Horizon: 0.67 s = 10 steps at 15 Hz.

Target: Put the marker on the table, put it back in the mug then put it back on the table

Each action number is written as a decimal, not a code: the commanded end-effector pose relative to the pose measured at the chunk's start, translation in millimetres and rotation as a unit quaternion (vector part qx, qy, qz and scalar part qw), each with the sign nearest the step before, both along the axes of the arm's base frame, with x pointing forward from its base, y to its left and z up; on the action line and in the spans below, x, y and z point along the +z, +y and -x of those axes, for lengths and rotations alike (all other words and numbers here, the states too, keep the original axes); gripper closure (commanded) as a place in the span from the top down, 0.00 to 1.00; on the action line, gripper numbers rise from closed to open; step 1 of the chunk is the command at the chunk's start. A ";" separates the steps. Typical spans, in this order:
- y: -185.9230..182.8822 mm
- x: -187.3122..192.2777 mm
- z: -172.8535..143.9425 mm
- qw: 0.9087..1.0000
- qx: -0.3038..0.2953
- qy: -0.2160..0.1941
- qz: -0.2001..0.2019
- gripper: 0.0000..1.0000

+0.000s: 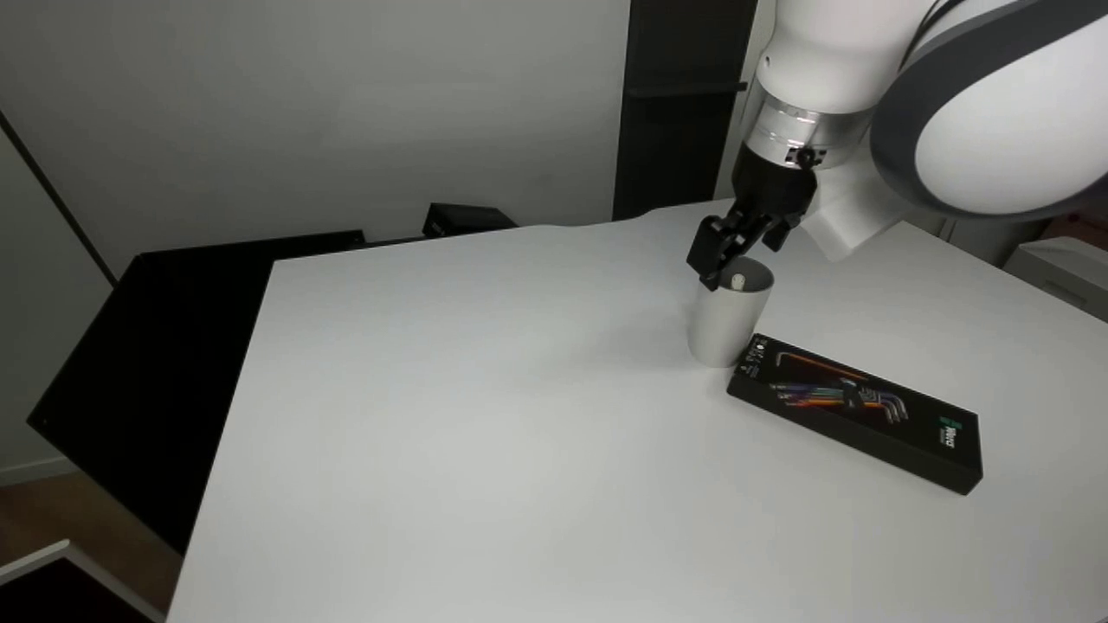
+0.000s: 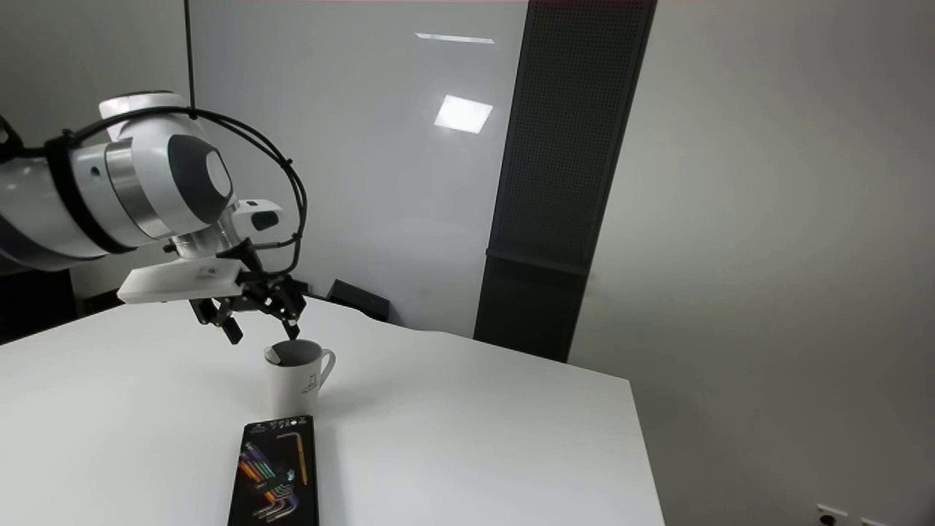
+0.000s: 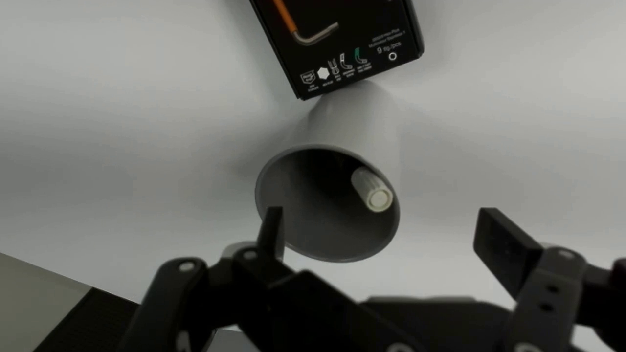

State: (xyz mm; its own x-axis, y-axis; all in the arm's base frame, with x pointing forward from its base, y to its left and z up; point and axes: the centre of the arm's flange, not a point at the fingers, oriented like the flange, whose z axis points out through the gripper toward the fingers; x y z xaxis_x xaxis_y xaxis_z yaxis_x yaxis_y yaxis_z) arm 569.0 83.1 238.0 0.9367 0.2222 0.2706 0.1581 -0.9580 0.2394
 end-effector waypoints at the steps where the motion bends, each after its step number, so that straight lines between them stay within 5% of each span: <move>1: 3.2 -9.0 2.4 1.000 -0.018 -0.008 -0.005 1.00; 4: 3.5 -12.2 2.6 1.000 -0.023 -0.004 -0.008 1.00; 6: 3.3 -14.0 3.0 1.000 -0.024 -0.002 -0.008 0.75; 10: 1.9 -14.0 3.7 0.999 -0.030 -0.003 -0.012 0.50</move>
